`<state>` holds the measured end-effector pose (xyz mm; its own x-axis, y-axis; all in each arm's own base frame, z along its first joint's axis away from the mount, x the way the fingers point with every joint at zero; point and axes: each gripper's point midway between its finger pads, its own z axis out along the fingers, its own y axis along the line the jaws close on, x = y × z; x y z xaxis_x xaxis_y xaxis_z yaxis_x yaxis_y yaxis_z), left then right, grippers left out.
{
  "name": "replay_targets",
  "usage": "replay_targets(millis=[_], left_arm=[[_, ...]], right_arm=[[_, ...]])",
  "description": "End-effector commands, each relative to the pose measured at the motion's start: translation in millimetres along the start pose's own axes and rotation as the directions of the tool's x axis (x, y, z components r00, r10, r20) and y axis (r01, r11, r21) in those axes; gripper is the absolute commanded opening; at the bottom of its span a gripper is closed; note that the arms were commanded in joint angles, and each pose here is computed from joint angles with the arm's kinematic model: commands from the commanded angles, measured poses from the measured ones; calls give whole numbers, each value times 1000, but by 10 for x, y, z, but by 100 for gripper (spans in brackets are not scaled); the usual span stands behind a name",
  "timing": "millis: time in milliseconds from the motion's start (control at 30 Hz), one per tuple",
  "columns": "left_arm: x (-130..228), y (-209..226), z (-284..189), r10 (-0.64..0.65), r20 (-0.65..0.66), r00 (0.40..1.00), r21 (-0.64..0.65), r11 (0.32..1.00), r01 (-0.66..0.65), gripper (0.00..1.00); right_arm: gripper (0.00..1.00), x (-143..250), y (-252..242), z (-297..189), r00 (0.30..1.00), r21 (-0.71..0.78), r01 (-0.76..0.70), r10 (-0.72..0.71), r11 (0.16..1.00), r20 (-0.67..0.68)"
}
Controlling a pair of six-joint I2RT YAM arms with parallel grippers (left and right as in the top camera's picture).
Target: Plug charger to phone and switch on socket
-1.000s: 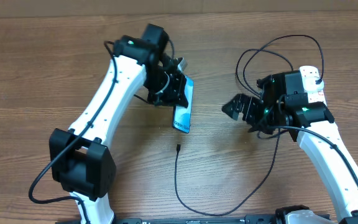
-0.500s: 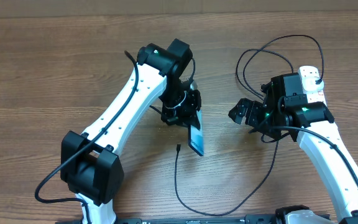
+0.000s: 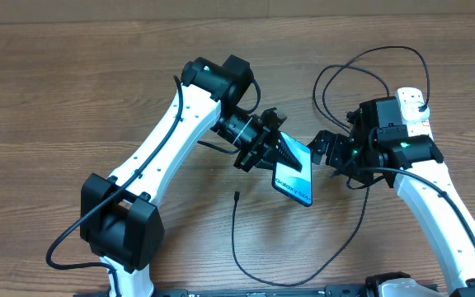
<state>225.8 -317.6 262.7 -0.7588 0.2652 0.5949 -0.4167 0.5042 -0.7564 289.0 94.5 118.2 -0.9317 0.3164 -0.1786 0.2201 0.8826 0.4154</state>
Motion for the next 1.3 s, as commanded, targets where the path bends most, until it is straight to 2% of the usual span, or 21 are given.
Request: replay_targets(millis=[0,167,367,533,700,900,1267], left_arm=[[288,-319,-85,63,-54,997,131,990,-56,4],[328,-414,-107,91,-79,993,185,980,-75,4],[331,-420,-108,92,-81,993,189,979,-75,4],[414,-530,-143,99,-123,987,257,964,-65,4],[413,-530,-143,89,-126,988,255,965,-55,4],[403,-531,-163,-1,-144,990,246,969,37,4],[340,-536,-286,-9,-118,993,267,963,40,4]], right_arm=[[100,-41,-4,-13,1000,6,7,-7,1000,13],[100,-41,-4,-13,1000,6,7,-7,1000,13],[100,-41,-4,-13,1000,6,7,-7,1000,13],[100,-41,-4,-13,1000,6,7,-7,1000,13],[100,-41,-4,-13,1000,6,7,-7,1000,13],[100,-41,-4,-13,1000,6,7,-7,1000,13],[100,-41,-4,-13,1000,6,7,-7,1000,13]])
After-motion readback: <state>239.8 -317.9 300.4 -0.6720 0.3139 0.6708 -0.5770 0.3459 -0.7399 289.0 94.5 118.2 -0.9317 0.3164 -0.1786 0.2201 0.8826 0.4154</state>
